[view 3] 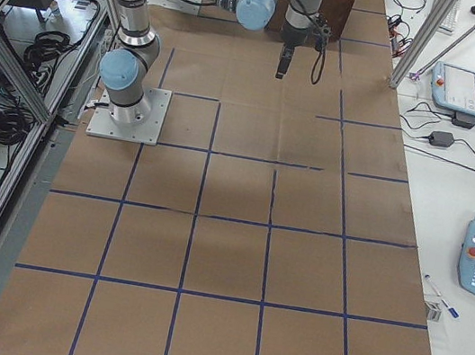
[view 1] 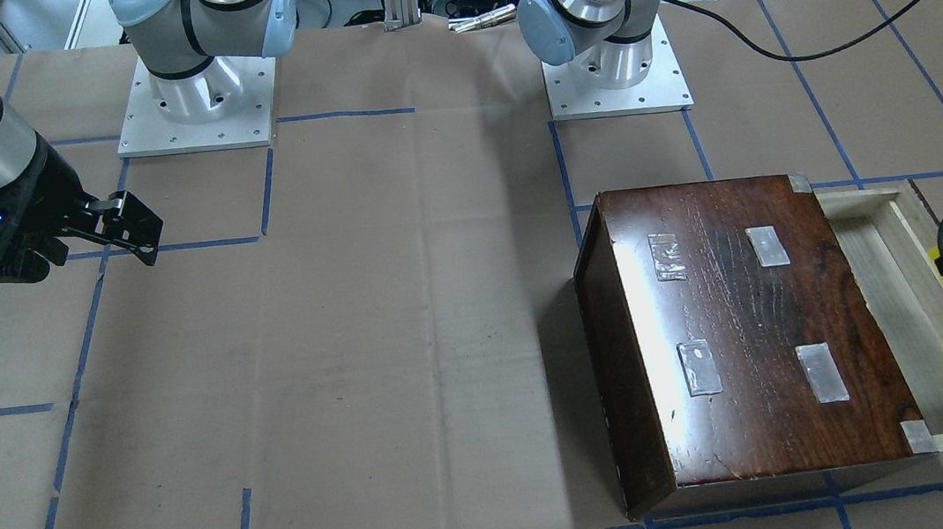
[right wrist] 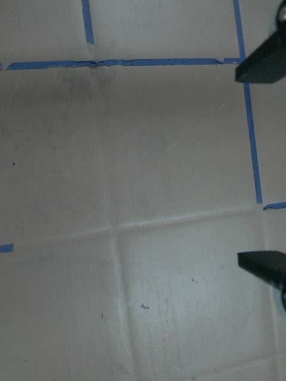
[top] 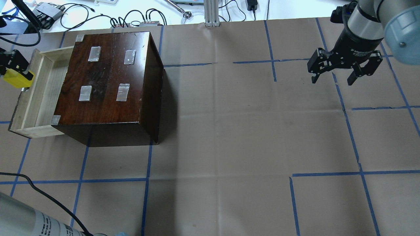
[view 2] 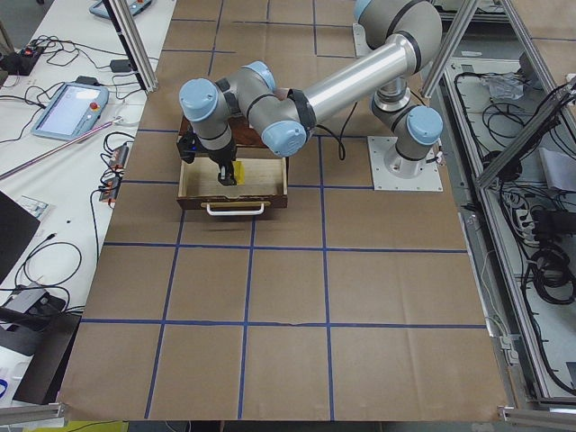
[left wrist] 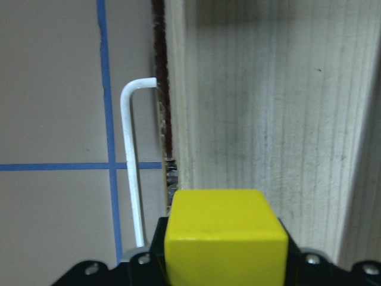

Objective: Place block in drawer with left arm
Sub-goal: 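Carry the yellow cube over the open drawer with the left gripper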

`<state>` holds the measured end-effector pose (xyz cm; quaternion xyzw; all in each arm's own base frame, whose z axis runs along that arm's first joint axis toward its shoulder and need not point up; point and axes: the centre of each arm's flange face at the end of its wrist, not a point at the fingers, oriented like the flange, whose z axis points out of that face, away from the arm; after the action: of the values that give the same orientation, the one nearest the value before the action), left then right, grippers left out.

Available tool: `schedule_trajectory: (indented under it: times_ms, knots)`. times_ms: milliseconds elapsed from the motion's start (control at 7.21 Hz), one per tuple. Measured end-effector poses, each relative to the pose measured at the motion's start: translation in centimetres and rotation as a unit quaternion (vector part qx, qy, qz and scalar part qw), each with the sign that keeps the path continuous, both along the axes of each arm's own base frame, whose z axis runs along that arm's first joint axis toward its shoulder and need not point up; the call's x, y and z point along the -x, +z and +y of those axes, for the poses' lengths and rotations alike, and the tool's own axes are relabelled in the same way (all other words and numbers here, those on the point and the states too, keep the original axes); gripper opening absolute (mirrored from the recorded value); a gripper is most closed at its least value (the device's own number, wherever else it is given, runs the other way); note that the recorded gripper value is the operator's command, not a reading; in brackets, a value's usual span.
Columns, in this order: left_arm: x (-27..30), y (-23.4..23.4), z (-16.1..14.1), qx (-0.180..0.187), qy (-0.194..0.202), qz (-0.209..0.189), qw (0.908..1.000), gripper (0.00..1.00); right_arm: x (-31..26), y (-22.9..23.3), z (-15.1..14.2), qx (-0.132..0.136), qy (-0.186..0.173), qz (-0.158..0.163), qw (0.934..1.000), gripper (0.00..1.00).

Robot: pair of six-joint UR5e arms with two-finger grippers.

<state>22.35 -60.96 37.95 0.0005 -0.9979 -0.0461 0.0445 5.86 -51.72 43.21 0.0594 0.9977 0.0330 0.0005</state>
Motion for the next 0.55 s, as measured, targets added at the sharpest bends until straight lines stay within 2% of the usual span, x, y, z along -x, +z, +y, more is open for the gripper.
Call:
schedule_trajectory:
  times_ms: [555]
  knots:
    - [3.0,-5.2,-0.8,0.008,-0.017,-0.009,0.9998,0.0,0.0,0.1,0.0,0.001,0.0,0.0,1.0,1.0]
